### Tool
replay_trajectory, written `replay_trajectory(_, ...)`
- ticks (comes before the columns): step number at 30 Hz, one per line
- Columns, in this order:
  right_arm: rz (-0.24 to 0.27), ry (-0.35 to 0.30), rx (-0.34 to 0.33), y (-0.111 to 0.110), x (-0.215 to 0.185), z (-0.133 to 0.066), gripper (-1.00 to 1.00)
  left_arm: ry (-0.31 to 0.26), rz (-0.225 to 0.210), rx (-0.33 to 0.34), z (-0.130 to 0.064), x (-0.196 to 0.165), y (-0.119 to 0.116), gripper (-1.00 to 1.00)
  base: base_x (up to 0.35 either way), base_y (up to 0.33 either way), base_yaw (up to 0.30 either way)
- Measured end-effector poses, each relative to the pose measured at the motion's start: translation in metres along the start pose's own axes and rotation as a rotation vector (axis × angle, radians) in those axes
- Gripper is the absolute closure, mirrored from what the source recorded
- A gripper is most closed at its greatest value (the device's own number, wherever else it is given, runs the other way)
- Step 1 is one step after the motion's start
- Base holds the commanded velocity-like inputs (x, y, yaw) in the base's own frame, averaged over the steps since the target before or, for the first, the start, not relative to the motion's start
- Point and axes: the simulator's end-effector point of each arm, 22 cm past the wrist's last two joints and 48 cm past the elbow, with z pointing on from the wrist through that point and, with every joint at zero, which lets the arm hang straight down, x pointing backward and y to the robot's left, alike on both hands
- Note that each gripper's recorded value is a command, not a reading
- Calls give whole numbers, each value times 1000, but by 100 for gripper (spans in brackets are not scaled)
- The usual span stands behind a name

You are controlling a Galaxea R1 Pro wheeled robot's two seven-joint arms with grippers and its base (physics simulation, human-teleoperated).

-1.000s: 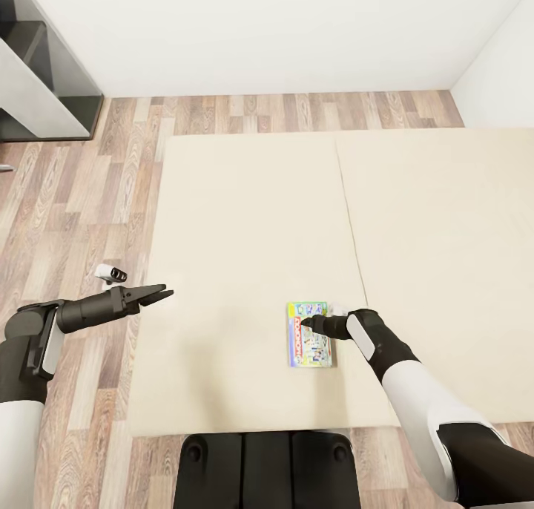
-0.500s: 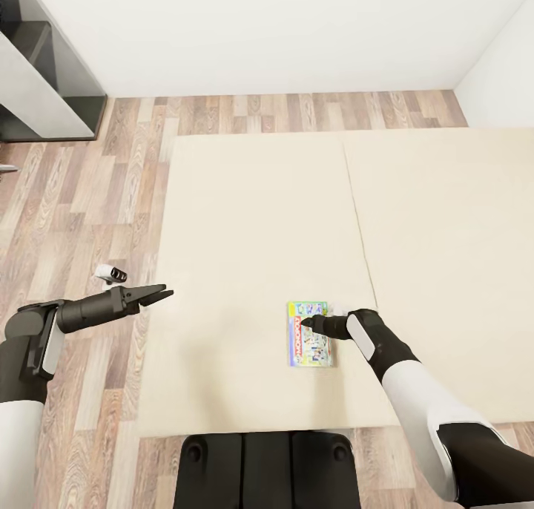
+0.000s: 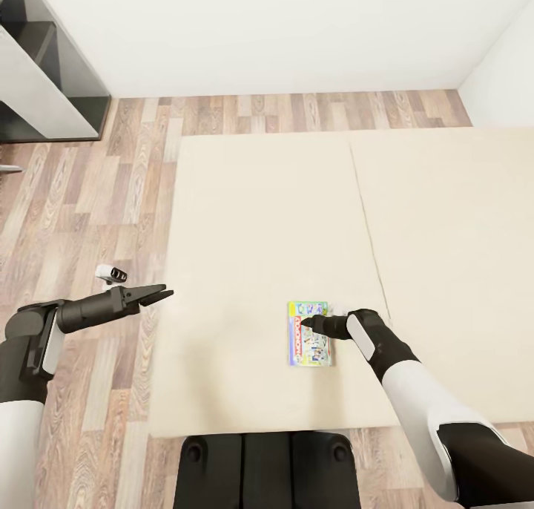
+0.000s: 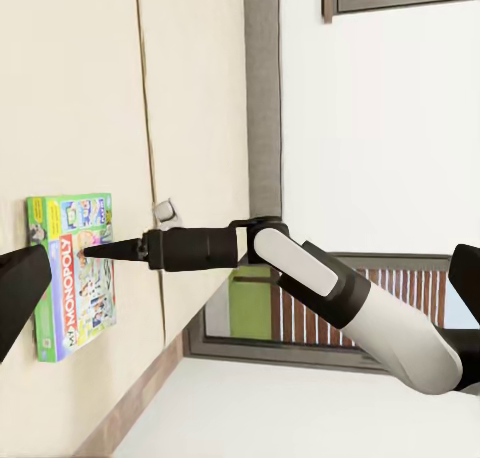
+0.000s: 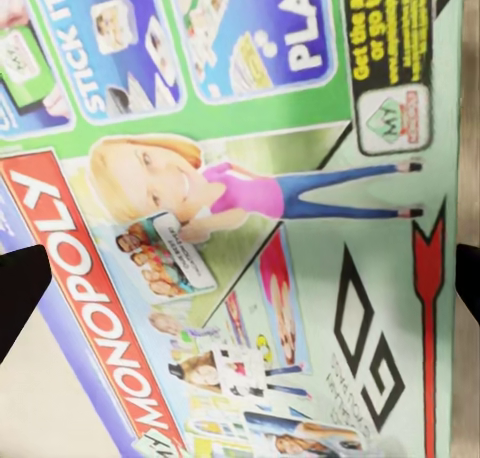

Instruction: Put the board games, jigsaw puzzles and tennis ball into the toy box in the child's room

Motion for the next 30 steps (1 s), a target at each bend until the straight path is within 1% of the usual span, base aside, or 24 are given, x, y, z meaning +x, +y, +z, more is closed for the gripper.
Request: replay_trajectory(30,0,1,-1,0,0,0,-100,0,0,0,0,0,0,-100,0,214,0)
